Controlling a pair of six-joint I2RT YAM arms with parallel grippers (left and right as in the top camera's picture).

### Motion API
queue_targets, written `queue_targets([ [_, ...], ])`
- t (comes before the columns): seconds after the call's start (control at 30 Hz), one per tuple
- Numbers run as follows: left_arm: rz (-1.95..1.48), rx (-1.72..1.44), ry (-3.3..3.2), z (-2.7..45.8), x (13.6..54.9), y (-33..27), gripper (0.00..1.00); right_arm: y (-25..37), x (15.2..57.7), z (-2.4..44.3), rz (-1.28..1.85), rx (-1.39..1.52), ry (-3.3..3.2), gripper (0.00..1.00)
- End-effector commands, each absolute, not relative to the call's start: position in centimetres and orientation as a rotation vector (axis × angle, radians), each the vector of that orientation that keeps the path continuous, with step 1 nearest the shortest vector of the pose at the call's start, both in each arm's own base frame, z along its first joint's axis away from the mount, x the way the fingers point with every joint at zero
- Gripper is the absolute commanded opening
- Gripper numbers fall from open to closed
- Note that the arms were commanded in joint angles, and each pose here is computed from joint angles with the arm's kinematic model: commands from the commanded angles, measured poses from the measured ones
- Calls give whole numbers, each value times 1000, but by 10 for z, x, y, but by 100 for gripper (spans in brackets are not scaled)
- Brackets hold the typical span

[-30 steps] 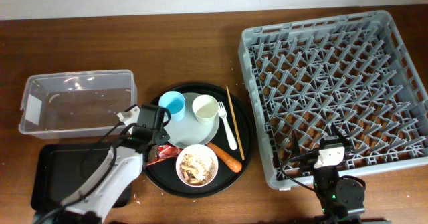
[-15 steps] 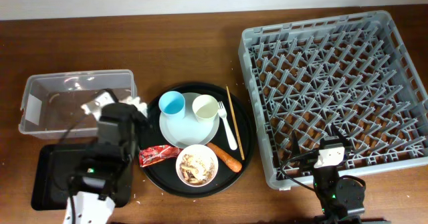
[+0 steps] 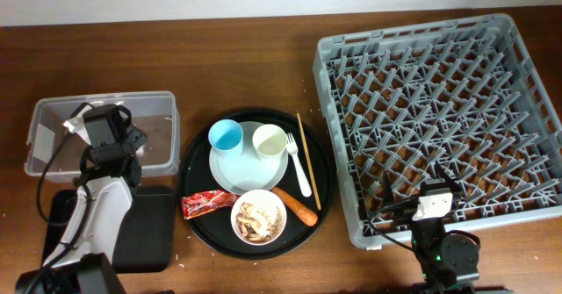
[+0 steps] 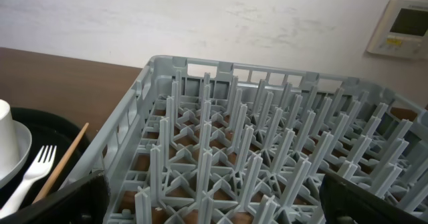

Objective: Sort waste into correct bins and load items into the dishwasher rack
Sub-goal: 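Carry the tissue left and drop it into the clear bin, then grasp the red candy wrapper with the left gripper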

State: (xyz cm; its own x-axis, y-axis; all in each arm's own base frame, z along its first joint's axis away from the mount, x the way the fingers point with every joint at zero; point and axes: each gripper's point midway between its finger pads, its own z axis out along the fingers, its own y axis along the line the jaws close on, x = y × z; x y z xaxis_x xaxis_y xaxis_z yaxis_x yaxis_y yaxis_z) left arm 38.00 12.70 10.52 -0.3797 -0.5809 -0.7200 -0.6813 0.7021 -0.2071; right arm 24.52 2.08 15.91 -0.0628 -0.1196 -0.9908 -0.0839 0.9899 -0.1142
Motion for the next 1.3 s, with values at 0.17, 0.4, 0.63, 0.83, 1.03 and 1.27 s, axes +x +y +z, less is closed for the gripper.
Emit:
queue_targets([
  [0.17,78,-786,2154,178,395,111,94,18,245,156,-43,-149,1641,99],
  [0.4,-358,-697,2362,240,314,28,63,18,245,156,-43,-149,1641,99],
  [0.63,-355,-1268,2586,193,220,-6,47,18,245,156,-43,-149,1641,99],
  [0.83,-246,-1698,2528,134,191,-45,55,18,245,156,-43,-149,1641,99],
  [1.03,-238,-1794,2335,102,210,-61,52,18,245,156,-43,-149,1641,99],
  [1.27,-144,-1900,2328,52,229,-69,54,18,245,156,-43,-149,1641,99],
])
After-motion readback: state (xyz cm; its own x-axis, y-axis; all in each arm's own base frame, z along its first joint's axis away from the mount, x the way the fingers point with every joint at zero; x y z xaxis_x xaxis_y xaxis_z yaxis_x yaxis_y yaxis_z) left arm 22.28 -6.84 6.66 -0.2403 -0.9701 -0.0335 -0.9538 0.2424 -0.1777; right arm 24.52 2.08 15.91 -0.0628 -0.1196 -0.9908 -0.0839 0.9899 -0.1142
